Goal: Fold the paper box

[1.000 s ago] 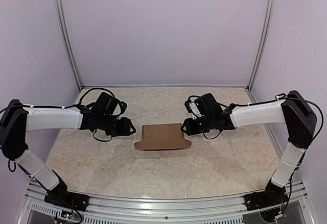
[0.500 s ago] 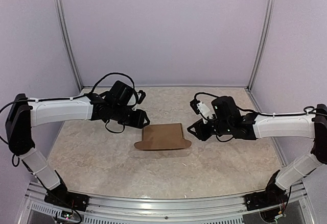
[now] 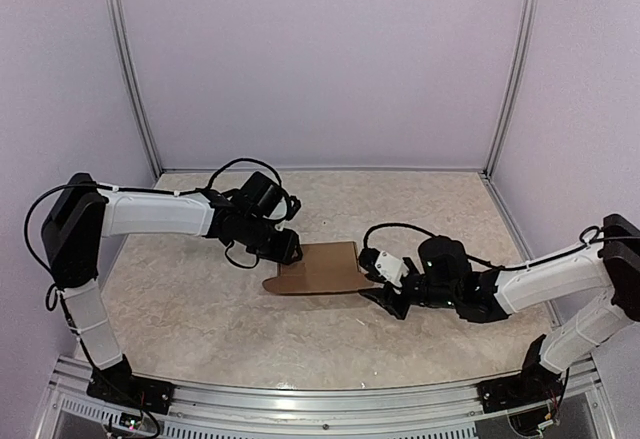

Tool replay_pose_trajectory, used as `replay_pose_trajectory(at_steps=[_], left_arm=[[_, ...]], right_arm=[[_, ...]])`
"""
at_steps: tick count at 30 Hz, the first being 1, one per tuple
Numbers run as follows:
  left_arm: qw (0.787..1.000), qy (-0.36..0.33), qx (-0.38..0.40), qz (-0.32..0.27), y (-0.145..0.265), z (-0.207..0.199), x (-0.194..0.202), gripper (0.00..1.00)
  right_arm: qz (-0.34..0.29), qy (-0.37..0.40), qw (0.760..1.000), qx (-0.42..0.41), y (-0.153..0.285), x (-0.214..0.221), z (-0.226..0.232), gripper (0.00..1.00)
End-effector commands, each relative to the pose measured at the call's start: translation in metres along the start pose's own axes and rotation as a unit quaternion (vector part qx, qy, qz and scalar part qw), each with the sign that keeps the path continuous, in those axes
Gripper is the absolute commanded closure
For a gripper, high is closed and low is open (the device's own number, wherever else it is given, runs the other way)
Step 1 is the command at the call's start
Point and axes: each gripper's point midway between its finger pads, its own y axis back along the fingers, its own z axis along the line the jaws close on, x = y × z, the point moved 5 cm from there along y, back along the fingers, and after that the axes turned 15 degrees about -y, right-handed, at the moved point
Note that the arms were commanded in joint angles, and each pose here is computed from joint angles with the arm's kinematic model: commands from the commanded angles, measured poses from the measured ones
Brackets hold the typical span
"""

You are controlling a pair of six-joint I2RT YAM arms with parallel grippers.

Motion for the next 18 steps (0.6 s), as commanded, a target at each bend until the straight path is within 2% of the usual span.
replay_pose_trajectory(at_steps=[1,13,18], left_arm=[[1.000,0.001,0.007,0.017,-0.007,-0.004,0.005,0.60],[0.999,0.007,0.001,0.042,-0.015,-0.001,0.024,0.60],[0.999,0.005,-0.005,0.050,-0.016,0.000,0.028,0.61]], right_arm=[[-0.020,0.056,0.997,0.055,-0.009,0.008,-0.007,0.63],[0.000,0.124,0.984,0.124,-0.026,0.023,-0.012,0.64],[0.006,0.133,0.983,0.124,-0.030,0.025,-0.011,0.64]])
